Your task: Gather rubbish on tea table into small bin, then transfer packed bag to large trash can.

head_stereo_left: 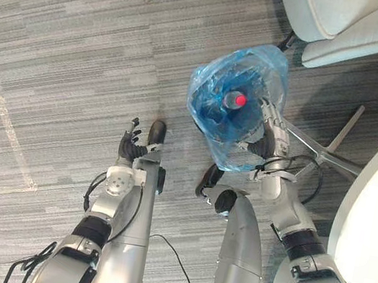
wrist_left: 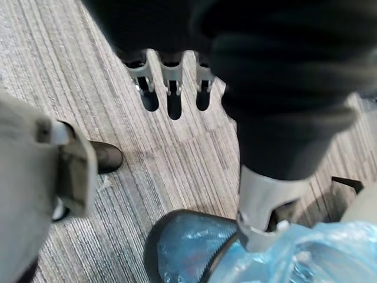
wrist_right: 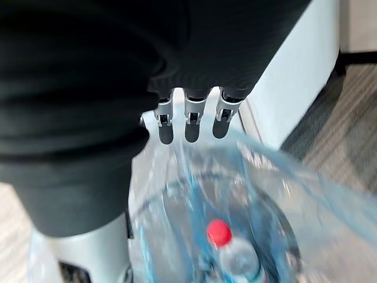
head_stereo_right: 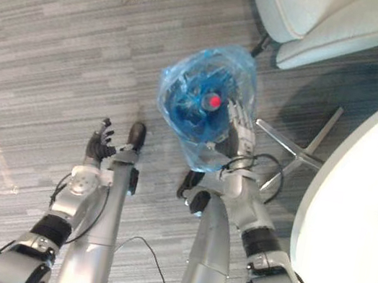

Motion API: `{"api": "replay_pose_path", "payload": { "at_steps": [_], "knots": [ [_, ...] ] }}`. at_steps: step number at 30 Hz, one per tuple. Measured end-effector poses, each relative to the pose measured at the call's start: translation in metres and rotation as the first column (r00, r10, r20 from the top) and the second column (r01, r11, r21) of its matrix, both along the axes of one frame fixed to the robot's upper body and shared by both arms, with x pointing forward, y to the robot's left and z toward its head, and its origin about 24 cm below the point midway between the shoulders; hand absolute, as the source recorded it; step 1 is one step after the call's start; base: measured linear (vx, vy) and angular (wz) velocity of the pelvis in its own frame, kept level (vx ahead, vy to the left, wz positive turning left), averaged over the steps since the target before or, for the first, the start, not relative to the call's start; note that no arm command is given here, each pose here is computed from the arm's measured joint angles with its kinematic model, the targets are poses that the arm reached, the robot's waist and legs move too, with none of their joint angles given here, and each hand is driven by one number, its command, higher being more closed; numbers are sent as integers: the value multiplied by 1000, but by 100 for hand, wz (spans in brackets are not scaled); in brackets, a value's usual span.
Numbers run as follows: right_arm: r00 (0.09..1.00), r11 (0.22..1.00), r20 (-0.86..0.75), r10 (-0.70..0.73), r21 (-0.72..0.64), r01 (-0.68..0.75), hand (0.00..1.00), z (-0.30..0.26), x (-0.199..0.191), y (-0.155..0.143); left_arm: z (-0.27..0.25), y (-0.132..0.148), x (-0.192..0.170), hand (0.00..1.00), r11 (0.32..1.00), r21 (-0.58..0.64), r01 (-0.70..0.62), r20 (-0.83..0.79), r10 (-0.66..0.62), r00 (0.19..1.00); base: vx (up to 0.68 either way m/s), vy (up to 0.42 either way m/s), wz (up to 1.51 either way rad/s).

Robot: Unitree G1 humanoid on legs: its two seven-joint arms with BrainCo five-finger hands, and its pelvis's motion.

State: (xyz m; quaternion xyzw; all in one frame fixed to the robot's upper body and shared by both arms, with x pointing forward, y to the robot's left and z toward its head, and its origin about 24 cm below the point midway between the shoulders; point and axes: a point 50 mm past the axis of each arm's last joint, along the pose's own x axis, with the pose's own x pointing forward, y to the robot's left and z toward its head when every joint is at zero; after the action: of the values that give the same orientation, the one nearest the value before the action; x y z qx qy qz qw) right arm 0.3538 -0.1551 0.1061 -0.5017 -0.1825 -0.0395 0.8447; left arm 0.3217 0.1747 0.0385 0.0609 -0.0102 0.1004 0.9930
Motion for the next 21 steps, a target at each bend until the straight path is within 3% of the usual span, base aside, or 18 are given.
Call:
{"api": "replay_pose_path", "payload": {
  "at_steps": [18, 19, 21],
  "knots": [
    [990, 998, -140, -22, -59, 14, 0, -11, 22, 17, 17, -10, 8, 0, 999, -37, 19, 78, -16, 997, 7, 12, 0],
    [989, 998, -147, -23, -56, 15, 100, -12, 22, 19, 17, -11, 8, 0, 999, -49, 18, 80, -14, 997, 17, 25, 3],
    [986, 998, -163, -30, -58, 21, 100, -14, 23, 19, 19, -12, 8, 0, 998, -54, 20, 86, -16, 996, 0, 0, 0]
  ]
}}
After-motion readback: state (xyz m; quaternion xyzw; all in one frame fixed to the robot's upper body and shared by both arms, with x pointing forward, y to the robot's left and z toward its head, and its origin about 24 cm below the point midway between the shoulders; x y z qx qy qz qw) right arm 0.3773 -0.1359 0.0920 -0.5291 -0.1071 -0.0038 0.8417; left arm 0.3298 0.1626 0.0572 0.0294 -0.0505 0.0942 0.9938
